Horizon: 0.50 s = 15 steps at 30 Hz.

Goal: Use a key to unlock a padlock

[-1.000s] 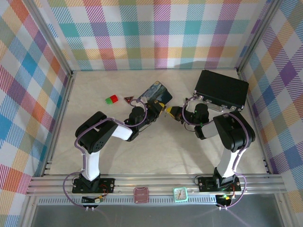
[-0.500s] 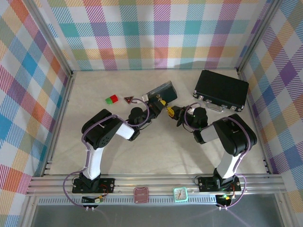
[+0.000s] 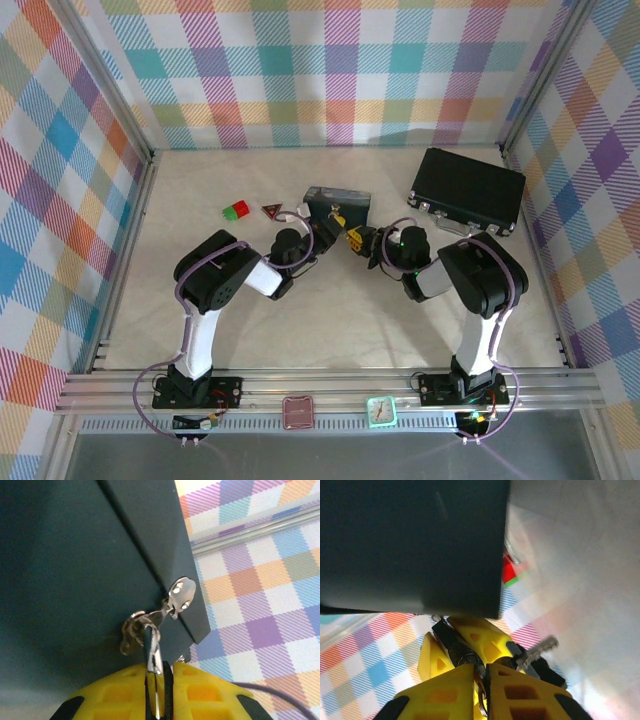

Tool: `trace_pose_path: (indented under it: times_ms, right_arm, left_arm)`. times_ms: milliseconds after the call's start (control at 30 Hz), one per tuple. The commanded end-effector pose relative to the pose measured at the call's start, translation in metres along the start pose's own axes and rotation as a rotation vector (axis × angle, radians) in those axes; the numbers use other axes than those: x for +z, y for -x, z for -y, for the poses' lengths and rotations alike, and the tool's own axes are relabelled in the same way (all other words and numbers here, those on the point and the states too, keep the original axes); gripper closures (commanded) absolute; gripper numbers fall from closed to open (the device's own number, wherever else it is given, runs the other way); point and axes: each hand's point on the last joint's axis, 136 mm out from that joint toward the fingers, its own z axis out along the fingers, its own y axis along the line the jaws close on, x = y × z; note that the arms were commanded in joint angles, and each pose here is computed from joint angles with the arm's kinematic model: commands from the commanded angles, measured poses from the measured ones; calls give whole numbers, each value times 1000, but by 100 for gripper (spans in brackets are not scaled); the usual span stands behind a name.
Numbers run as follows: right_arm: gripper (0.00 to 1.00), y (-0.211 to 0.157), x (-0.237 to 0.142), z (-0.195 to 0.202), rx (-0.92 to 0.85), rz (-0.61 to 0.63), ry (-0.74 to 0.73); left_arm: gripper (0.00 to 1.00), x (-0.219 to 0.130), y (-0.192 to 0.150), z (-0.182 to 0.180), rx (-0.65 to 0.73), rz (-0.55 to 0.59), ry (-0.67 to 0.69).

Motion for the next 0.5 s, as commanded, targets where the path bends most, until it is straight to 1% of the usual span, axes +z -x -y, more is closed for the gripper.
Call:
trace_pose_path:
  times_ms: [0, 100, 167, 267, 300, 467]
  right_arm:
    - [80, -3, -5, 8, -250, -41, -41]
    - [78, 6, -13, 21, -352, -23, -128]
    - [74, 6, -19, 25, -433, -20, -180]
    - [67, 8, -31, 33, -536, 4, -302]
    - [66, 9, -39, 40, -557, 16, -364]
    - [61, 13, -66, 34, -745, 66, -529]
  left_arm:
    - [100, -5, -11, -3, 41, -41, 25]
    - [100, -10, -11, -12, 36, -37, 70]
    - [100, -15, -11, -19, 26, -27, 106]
    - [100, -21, -10, -33, 21, -21, 190]
    - [100, -22, -11, -37, 17, -26, 219]
    - [100, -26, -17, -48, 3, -47, 290]
